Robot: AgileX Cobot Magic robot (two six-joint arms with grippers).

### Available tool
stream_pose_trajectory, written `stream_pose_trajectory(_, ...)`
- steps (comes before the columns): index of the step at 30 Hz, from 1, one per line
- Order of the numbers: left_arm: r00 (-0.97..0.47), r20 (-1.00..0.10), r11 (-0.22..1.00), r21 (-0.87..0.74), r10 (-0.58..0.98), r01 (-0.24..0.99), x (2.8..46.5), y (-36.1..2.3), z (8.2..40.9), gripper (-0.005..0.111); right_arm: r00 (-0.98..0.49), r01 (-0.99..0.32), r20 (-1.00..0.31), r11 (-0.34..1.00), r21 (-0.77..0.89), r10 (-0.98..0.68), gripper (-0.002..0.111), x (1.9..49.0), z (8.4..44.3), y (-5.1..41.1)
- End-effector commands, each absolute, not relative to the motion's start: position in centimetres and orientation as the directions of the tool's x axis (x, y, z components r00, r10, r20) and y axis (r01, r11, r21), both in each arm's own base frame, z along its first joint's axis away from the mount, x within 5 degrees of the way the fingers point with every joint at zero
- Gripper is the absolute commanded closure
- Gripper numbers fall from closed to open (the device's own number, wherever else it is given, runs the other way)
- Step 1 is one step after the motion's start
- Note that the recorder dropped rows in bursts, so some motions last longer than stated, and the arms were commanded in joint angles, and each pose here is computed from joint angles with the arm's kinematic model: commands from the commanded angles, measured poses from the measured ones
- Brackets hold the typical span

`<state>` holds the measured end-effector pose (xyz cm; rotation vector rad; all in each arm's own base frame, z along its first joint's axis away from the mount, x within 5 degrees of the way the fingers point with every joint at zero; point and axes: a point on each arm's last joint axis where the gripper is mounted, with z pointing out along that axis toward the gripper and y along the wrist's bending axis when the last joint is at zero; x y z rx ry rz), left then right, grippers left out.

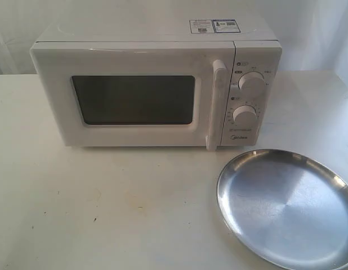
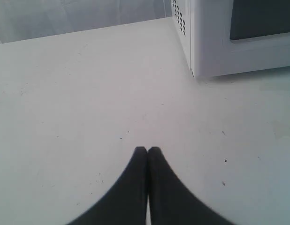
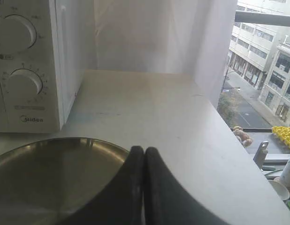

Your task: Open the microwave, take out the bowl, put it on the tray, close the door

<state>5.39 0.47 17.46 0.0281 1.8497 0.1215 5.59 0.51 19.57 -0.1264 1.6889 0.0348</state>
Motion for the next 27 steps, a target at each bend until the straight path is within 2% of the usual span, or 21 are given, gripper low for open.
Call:
stream_pose_trajectory(1,-0.279,-0.958,0.995,0.089,0.073,-0.044,5.4,0.5,17.4,0.107,-0.072,-0.097,-0.992,0.991,-0.092,-0.1,0.108,5.6,19.8,0.5)
stream_pose_trajectory(8,-0.279,-0.958,0.995,0.089,0.073,-0.044,5.4,0.5,17.4,0.107,0.075,-0.099,-0.996,0.993,-0.061,-0.054,0.108,5.6,21.2,0.6)
stream_pose_trajectory(11,-0.279,-0.958,0.995,0.089,0.073,-0.044,5.4,0.5,17.4,0.107,0.142,-0.129,-0.979,0.983,0.128,0.146,0.108,5.5,22.0,0.6)
stream_pose_trajectory(15,-0.279,-0.958,0.995,0.089,0.073,-0.044,5.4,0.5,17.4,0.107,0.141,-0.172,-0.922,0.926,0.337,0.361,0.108,5.4,22.3,0.6)
stream_pose_trajectory(21,-0.279,-0.958,0.995,0.089,0.073,-0.044,5.4,0.5,17.4,0.107,0.138,-0.215,-0.839,0.843,0.493,0.526,0.108,5.4,22.6,0.7)
stream_pose_trajectory(27,-0.279,-0.958,0.995,0.089,0.073,-0.044,5.4,0.5,17.4,0.107,0.214,-0.267,-0.818,0.837,0.477,0.534,0.108,5.1,23.5,0.7)
